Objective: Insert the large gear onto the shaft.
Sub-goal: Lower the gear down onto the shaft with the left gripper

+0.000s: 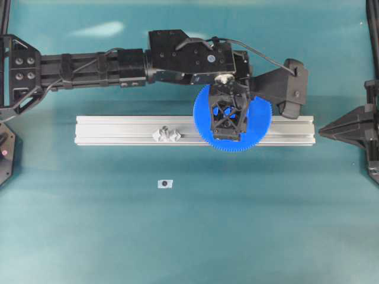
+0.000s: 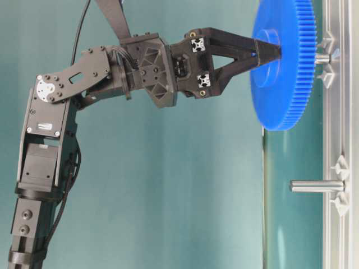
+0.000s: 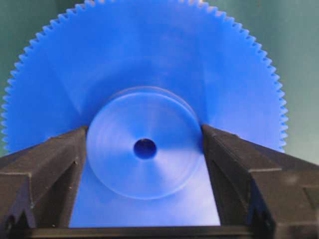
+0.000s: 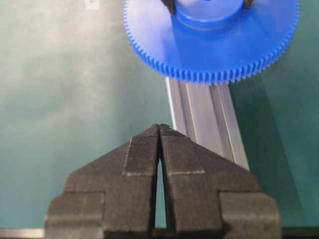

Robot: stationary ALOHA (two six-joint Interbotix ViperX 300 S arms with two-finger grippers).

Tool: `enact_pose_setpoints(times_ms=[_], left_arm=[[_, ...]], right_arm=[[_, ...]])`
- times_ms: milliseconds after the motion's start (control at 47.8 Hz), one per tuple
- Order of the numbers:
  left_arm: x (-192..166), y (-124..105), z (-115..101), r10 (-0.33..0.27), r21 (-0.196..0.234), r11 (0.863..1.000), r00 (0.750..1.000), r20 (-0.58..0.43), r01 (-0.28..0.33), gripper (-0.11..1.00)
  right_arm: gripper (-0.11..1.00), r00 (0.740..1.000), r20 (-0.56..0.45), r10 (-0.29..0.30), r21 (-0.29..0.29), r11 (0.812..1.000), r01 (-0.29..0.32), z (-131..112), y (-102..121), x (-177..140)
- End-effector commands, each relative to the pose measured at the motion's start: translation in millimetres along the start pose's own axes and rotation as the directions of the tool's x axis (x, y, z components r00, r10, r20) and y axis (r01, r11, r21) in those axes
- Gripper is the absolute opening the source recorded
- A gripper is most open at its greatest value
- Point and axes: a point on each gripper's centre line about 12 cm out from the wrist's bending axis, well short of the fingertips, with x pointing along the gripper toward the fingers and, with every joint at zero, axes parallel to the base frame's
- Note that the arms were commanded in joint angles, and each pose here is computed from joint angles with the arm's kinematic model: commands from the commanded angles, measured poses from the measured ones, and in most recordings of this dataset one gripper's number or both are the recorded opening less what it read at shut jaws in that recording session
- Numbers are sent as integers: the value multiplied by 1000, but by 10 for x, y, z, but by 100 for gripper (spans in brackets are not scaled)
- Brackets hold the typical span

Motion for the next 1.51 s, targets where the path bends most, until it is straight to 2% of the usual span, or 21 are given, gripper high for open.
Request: enact_pose_setpoints(times_ms=[0,585,815,941,1484], left_arm=[[-186,71,44,18,-10,1000,999,42,-18,76],[-293,84,114,28,-10,1000,997,78,-27,76],[-276,73,104,22,-11,1000,998,60,-22,77],[-280,80,98,22,-14,1000,998,56,-21,87],[-338,-20,142,16,4,1000,998,62,-17,85]], right_arm=[[6,1000,6,-1,13,1000,1,30,1,1],[6,1000,6,0,13,1000,0,30,2,1],[6,1000,6,0,13,1000,0,30,2,1],[6,1000,6,-2,12,1000,2,31,-1,1],[6,1000,8,0,11,1000,0,32,1,-1]])
